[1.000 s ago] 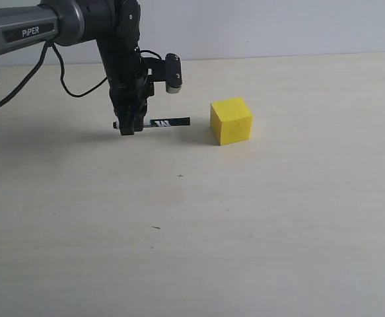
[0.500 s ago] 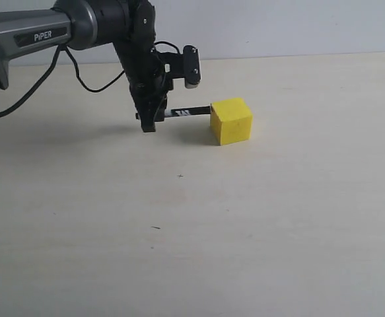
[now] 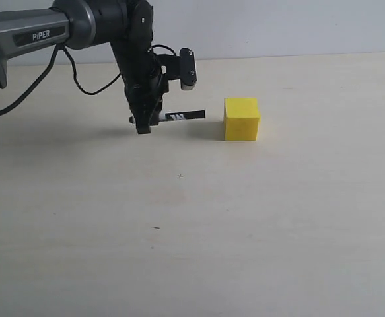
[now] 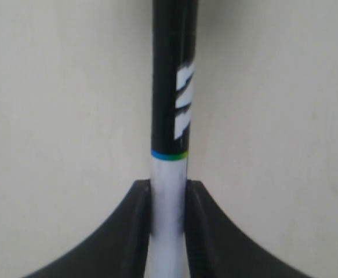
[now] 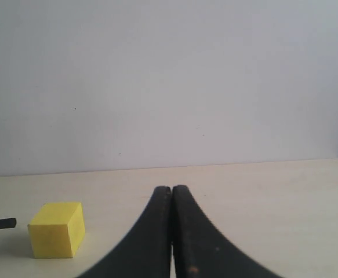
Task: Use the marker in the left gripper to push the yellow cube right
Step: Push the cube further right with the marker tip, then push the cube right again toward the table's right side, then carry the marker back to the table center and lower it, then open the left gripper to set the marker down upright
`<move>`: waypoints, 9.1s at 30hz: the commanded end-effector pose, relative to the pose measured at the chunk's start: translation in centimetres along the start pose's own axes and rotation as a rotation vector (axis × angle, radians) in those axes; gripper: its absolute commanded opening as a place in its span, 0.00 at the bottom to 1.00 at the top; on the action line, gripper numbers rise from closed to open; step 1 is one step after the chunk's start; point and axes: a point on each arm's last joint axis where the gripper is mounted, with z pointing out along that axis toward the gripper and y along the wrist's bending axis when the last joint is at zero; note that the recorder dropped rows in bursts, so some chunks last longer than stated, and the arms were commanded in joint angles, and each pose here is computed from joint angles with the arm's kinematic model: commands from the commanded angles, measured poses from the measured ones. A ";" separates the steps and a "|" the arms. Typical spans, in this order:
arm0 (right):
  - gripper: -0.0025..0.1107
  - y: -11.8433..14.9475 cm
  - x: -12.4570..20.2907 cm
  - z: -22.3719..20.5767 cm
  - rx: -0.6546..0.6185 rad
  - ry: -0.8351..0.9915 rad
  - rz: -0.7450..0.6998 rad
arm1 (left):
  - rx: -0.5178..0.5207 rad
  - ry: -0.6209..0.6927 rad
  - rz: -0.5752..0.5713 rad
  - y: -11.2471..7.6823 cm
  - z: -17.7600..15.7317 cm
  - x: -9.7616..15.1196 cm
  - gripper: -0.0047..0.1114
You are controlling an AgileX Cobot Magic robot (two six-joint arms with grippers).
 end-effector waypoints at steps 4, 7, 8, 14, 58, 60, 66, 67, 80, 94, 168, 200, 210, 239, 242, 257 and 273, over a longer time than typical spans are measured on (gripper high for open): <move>0.02 0.0 0.1 0.0 0.007 -0.008 -0.002 | 0.021 0.000 -0.057 1.4 -3.1 0.7 0.04; 0.02 0.0 0.1 0.0 0.007 -0.008 -0.002 | -0.015 -0.020 -0.112 2.2 -3.7 0.6 0.04; 0.02 0.0 0.1 0.0 0.007 -0.008 -0.002 | -0.027 -0.008 -0.136 2.4 -3.5 0.6 0.04; 0.02 0.0 0.1 0.0 0.007 -0.008 -0.002 | -0.032 -0.015 -0.171 2.6 -3.6 0.5 0.04; 0.02 0.0 0.1 0.0 0.007 -0.008 -0.002 | 0.000 0.044 -0.012 -0.8 -0.1 -4.4 0.04; 0.02 0.0 0.1 0.0 0.007 -0.008 -0.002 | 0.004 0.053 -0.045 -0.4 0.4 -3.8 0.04; 0.02 0.0 0.1 0.0 0.007 -0.008 -0.002 | 0.019 0.070 -0.056 -0.9 1.5 -4.1 0.04; 0.02 0.0 0.1 0.0 0.007 -0.008 -0.002 | 0.018 0.066 -0.047 -1.1 1.6 -4.5 0.04; 0.02 0.0 0.1 0.0 0.007 -0.008 -0.002 | -0.104 -0.043 -0.042 -1.6 1.2 -8.3 0.04; 0.02 0.0 0.1 0.0 0.007 -0.008 -0.002 | -0.071 0.085 -0.066 -0.9 1.4 -5.8 0.04; 0.02 0.0 0.1 0.0 0.007 -0.008 -0.002 | -0.260 0.085 -0.115 -5.2 0.1 -12.6 0.04; 0.02 0.0 0.1 0.0 0.007 -0.008 -0.002 | -0.106 -0.061 -0.800 -2.3 -4.4 -9.0 0.04; 0.02 0.0 0.1 0.0 0.007 -0.008 -0.002 | 0.008 -0.103 -1.034 -6.1 -3.6 -7.2 0.04; 0.02 0.0 0.1 0.0 0.007 -0.008 -0.002 | 0.186 -0.118 -1.571 -14.8 -3.7 -3.6 0.04; 0.02 0.0 0.1 0.0 0.007 -0.008 -0.002 | 0.190 -0.117 -1.616 -14.5 -3.0 -3.7 0.04; 0.02 0.0 0.1 0.0 0.007 -0.008 -0.002 | 0.191 -0.039 -1.624 -14.3 -1.8 -3.3 0.04; 0.02 0.0 0.1 0.0 0.007 -0.008 -0.002 | 0.192 0.026 -1.617 -14.6 0.2 -2.9 0.04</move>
